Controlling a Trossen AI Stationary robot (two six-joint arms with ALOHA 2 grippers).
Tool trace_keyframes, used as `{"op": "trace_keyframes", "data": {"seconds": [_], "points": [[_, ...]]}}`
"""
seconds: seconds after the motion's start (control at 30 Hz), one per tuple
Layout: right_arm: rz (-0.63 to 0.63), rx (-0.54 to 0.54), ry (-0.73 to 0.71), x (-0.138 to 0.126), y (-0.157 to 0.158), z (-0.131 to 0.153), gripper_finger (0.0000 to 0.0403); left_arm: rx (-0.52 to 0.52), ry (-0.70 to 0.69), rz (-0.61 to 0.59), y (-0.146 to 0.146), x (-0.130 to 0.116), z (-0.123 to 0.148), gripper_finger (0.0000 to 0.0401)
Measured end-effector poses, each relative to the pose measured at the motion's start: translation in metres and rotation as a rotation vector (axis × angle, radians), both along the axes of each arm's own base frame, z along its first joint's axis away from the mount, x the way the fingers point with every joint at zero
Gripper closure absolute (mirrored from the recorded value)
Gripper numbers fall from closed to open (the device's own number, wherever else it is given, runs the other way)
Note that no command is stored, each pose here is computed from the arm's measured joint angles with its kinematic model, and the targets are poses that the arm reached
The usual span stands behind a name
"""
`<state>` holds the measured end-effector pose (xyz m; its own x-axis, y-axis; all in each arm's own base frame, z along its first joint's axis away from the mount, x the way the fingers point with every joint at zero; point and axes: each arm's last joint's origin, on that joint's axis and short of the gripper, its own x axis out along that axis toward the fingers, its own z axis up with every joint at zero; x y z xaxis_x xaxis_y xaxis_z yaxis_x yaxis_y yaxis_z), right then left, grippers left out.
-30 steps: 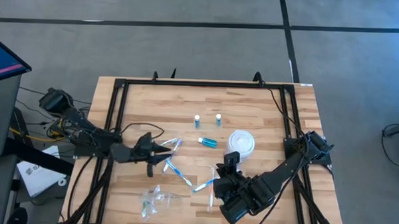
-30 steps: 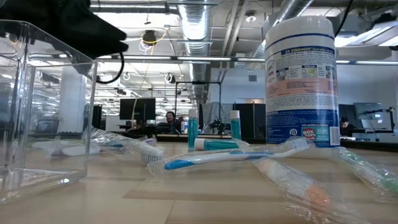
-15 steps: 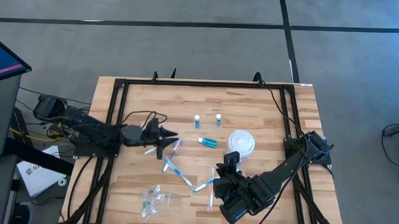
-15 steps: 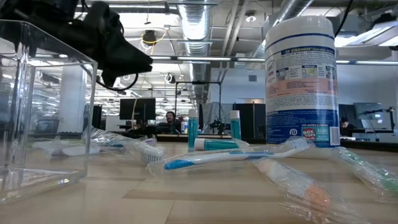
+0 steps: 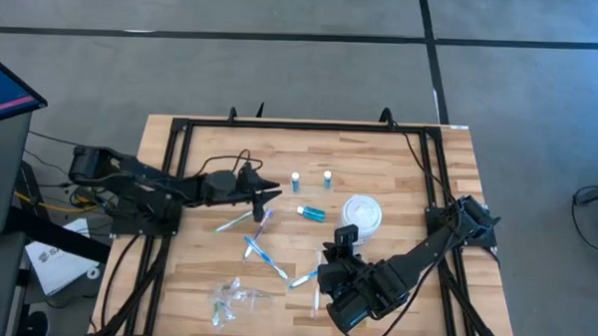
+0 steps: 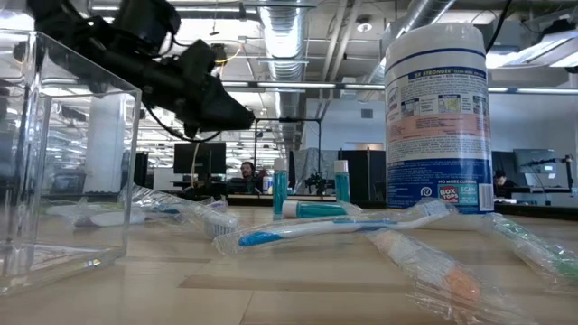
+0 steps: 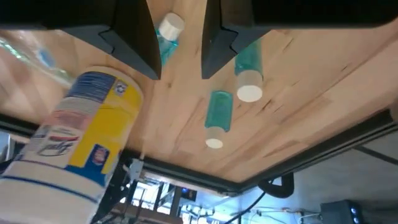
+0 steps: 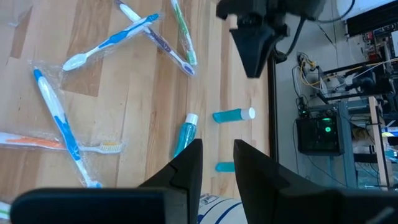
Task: Pick & Place toothbrushing station
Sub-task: Put the top left blue mouthwash into the transparent organizer
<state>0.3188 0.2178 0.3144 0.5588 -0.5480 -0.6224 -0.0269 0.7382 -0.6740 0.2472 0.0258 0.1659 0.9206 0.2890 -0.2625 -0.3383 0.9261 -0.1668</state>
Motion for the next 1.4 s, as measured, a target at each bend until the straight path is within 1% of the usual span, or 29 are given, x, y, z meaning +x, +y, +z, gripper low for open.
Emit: {"op": "trace_keyframes", "data": {"seconds": [0.13,0.4,0.53,0.63,0.77,0.93,1.0,1.07,1.13,1.2,1.3,1.4], "points": [[0.0,0.0,0.0,0.0,0.0,0.0,0.0321,0.029,0.041,0.017,0.009,0.012,-0.005,0.0271],[0.002,0.004,-0.005,0.0,0.001,0.0,0.0321,0.058,0.071,0.048,0.022,0.029,-0.009,0.0223],[0.001,0.006,-0.007,0.0,0.001,0.0,0.0321,0.059,0.071,0.06,0.027,0.036,-0.004,0.0214],[0.001,0.012,-0.015,0.001,0.002,0.0,0.0321,0.046,0.14,0.072,0.032,0.042,0.0,0.0215],[0.001,0.012,-0.015,0.001,0.002,0.0,0.0321,0.022,0.269,0.082,0.039,0.052,0.011,0.0219],[0.001,0.012,-0.015,0.001,0.002,0.0,0.0321,0.004,0.338,0.072,0.045,0.066,0.034,0.0219],[0.001,0.012,-0.015,0.001,0.002,0.0,0.0321,-0.021,0.356,0.047,0.047,0.07,0.046,0.022],[0.001,0.012,-0.015,0.001,0.002,0.0,0.0321,-0.034,0.402,0.045,0.05,0.075,0.055,0.022],[0.001,0.012,-0.015,0.001,0.002,0.0,0.0321,-0.052,0.484,0.046,0.054,0.076,0.062,0.022],[0.001,0.012,-0.015,0.001,0.002,0.0,0.0321,-0.077,0.511,0.035,0.059,0.081,0.071,0.022],[0.001,0.012,-0.014,0.001,0.002,0.0,0.0321,-0.104,0.589,0.038,0.067,0.088,0.079,0.022],[0.001,0.012,-0.015,0.001,0.002,0.0,0.0321,-0.128,0.643,0.042,0.076,0.099,0.077,0.022]]}}
